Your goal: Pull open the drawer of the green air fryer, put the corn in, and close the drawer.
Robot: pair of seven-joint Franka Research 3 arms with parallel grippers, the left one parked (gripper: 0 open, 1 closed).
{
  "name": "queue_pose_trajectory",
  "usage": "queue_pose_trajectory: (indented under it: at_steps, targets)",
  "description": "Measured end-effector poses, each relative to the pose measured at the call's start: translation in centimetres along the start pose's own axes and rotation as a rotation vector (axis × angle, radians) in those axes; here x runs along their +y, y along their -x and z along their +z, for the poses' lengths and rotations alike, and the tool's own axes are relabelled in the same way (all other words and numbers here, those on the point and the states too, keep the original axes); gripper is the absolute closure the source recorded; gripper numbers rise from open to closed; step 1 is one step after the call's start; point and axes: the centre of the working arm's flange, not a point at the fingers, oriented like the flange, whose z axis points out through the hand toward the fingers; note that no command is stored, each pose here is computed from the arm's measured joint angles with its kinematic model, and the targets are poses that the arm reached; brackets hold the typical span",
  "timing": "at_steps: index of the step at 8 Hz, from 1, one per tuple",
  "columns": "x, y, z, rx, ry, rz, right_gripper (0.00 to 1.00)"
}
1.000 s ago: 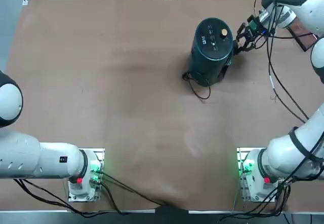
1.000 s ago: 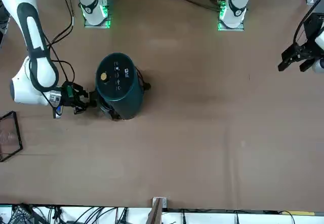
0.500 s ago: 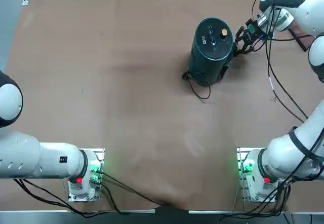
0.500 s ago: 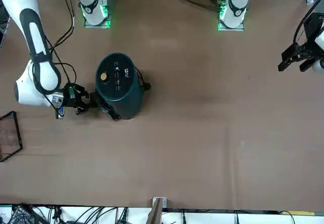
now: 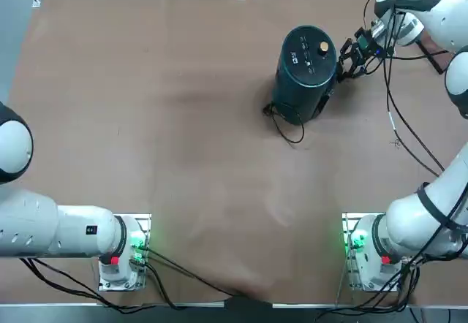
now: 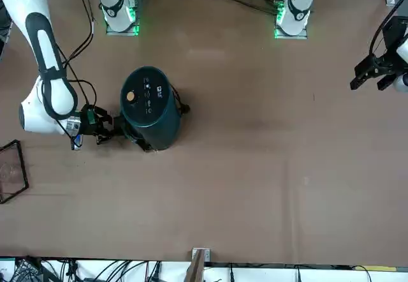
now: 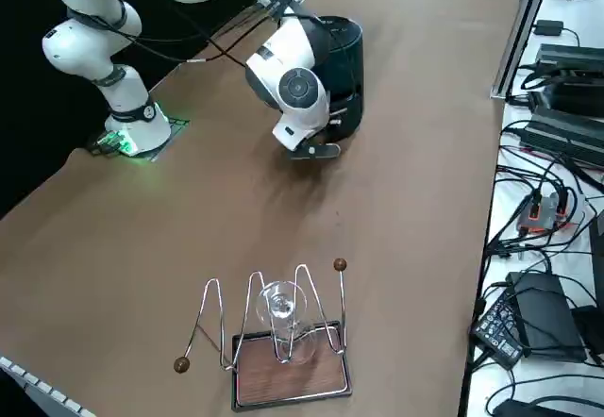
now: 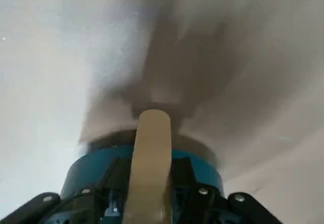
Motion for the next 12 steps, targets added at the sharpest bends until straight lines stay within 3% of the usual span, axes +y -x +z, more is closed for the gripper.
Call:
queue_pose_trajectory:
  at_steps: [5, 12]
  targets:
    - [1.1, -1.5, -1.3, -0.028, -0.013, -0.086, 0.55]
    - [-0.2, 0.1, -0.5, -0.025, -0.011, -0.064, 0.55]
